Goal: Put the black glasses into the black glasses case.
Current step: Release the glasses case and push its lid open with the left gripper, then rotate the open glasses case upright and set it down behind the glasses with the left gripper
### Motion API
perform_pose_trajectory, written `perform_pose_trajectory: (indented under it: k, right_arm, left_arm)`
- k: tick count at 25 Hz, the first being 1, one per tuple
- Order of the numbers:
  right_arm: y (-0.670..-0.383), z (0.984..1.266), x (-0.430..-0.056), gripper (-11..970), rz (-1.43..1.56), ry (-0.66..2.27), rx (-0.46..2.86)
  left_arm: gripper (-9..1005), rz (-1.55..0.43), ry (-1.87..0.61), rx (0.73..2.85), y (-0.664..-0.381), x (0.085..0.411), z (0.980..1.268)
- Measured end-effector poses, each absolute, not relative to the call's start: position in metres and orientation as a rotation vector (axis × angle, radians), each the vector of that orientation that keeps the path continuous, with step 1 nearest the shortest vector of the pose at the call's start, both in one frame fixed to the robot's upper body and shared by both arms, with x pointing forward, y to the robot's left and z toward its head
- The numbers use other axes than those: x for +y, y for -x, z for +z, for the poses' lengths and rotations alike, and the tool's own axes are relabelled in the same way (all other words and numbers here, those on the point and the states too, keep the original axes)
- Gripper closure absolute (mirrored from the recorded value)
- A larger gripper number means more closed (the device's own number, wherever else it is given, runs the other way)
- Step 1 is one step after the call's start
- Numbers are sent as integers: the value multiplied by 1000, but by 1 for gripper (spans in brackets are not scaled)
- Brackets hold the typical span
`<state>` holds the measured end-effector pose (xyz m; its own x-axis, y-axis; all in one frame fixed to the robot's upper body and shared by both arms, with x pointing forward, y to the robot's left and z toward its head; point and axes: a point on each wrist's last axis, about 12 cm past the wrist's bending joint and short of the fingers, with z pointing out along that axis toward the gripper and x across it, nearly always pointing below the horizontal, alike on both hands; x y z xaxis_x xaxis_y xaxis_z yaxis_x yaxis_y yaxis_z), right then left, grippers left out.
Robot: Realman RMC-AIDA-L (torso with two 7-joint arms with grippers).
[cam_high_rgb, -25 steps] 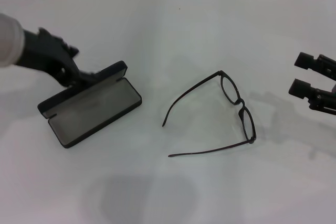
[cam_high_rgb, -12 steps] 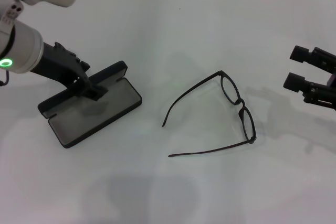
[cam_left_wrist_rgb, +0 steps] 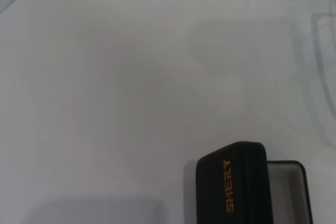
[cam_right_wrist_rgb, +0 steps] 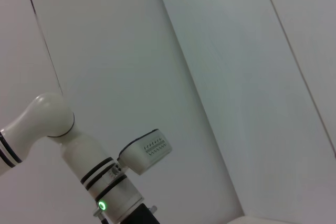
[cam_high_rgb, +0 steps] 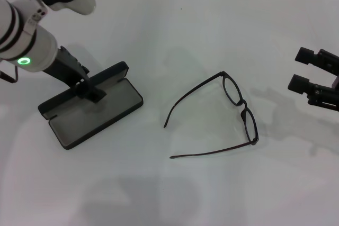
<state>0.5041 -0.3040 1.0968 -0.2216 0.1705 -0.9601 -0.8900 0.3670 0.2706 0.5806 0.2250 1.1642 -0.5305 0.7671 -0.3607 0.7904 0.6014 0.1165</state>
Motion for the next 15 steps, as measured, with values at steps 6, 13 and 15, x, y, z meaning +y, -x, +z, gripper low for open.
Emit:
perform_pose_trajectory:
  k: [6, 13, 15]
  right_arm:
    - [-505, 1096, -304, 85, 1130, 686, 1464]
    - [-505, 1095, -302, 85, 1133, 684, 1463]
    - [-504, 1095, -302, 84, 1132, 682, 1464]
  left_arm:
    - [345, -76, -1258, 2454, -581, 222, 1163]
    - [523, -77, -1248, 2466, -580, 224, 1162]
    - [585, -75, -1251, 2464, -579, 224, 1162]
